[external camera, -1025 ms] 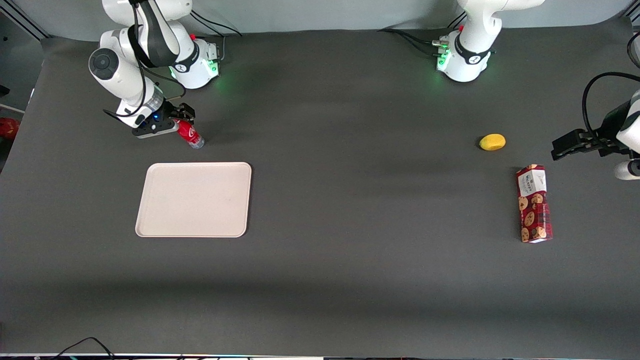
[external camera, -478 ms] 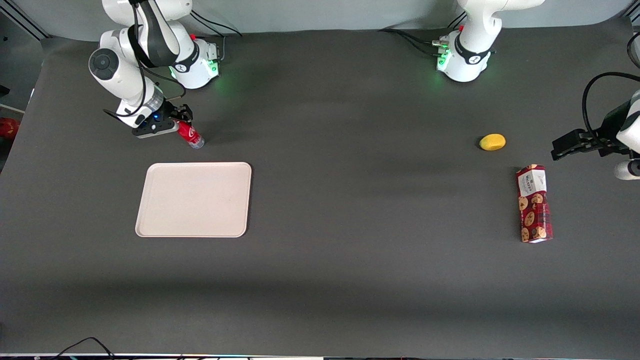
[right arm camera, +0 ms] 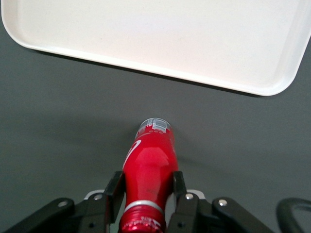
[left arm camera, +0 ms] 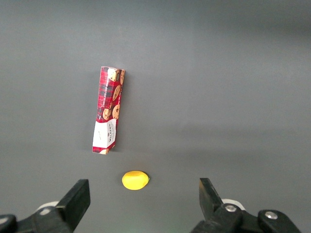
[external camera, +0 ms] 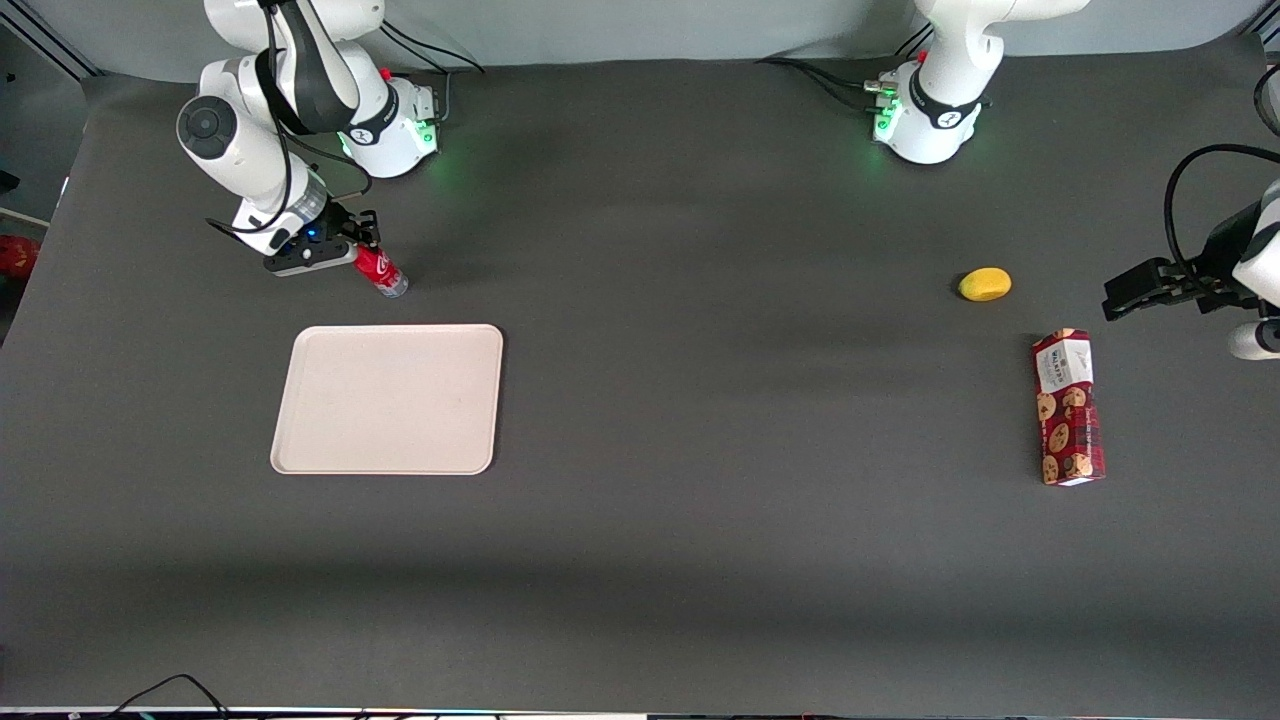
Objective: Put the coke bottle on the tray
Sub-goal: 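Lift the red bottle with the right gripper off the table, then carry the red bottle over the white tray and lower it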
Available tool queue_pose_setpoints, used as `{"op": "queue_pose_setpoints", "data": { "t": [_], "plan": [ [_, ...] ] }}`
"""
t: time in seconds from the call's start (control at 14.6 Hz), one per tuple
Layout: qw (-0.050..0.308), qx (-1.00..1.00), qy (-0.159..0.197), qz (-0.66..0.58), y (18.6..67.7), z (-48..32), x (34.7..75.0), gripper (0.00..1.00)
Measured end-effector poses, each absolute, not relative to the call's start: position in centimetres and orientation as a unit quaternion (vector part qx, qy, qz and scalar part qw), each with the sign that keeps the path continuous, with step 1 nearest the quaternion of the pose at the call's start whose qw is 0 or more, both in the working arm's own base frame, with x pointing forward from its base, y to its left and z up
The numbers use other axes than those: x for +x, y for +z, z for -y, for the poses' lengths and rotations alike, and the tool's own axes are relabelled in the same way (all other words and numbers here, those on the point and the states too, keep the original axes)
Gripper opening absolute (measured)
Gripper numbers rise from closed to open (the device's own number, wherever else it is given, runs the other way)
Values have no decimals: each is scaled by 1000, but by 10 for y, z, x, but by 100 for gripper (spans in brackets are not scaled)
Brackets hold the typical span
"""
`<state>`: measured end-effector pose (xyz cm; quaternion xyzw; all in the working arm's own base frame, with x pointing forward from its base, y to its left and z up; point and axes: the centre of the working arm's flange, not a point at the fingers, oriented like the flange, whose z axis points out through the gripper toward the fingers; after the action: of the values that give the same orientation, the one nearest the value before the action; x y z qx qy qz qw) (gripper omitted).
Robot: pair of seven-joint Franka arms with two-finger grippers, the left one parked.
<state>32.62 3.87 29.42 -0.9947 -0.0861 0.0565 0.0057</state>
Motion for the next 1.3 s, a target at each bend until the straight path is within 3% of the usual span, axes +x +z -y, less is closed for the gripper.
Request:
{"op": "queue_pose_setpoints", "data": {
  "t": [0.27, 0.82, 0.96, 1.3],
  "plan": [
    [6, -993, 79, 90, 344, -44, 349, 45],
    [8, -990, 44, 136, 566, -57, 396, 45],
    [7, -989, 42, 142, 576, -56, 409, 45],
    [13, -986, 38, 163, 537, -11, 466, 45]
  ]
}}
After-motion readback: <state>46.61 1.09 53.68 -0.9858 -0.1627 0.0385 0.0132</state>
